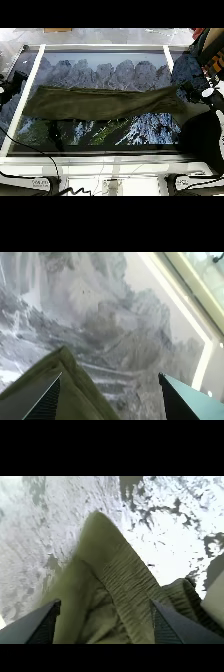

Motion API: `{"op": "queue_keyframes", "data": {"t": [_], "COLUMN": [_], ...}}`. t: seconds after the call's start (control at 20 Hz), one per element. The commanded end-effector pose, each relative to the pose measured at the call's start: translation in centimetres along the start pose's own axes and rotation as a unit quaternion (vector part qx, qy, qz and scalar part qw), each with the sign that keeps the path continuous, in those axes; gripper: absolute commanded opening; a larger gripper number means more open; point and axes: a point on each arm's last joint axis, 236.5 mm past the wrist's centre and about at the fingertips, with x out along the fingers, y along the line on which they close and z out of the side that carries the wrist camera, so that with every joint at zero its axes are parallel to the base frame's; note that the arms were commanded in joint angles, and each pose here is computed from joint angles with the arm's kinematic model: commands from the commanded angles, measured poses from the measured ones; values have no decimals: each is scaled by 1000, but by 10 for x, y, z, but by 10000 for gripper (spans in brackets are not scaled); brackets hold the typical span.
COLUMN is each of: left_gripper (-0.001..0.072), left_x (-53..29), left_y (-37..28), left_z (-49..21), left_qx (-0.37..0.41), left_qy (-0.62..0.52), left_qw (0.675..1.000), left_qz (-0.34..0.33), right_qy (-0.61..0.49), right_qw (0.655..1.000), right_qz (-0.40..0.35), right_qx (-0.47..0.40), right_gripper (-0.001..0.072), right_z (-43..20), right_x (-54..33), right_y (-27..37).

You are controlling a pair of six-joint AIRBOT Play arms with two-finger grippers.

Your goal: Fold the clothes and pants, and hang the long-sleeved shirts on hangers.

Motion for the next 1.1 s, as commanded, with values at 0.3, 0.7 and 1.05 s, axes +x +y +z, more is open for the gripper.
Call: {"op": "queue_keyframes", "data": {"t": [0.3, 0.7, 1.05], "left_gripper": [598, 711, 710], "left_x": [-82, -123, -77], "left_y": [31, 116, 124], "left_z": [1, -125, -161], "left_qx": [55, -83, -134], "left_qy": [118, 228, 223], "left_qw": [991, 963, 958], "left_qz": [25, 118, 119], "right_qy": [43, 90, 78], "right_qw": [994, 985, 985], "right_qz": [-11, -16, -12], "right_qx": [-100, -145, -156], "right_gripper": [619, 618, 618], "right_z": [-16, -37, -31], "right_x": [-22, -27, -26], "right_y": [2, -4, -2]}}
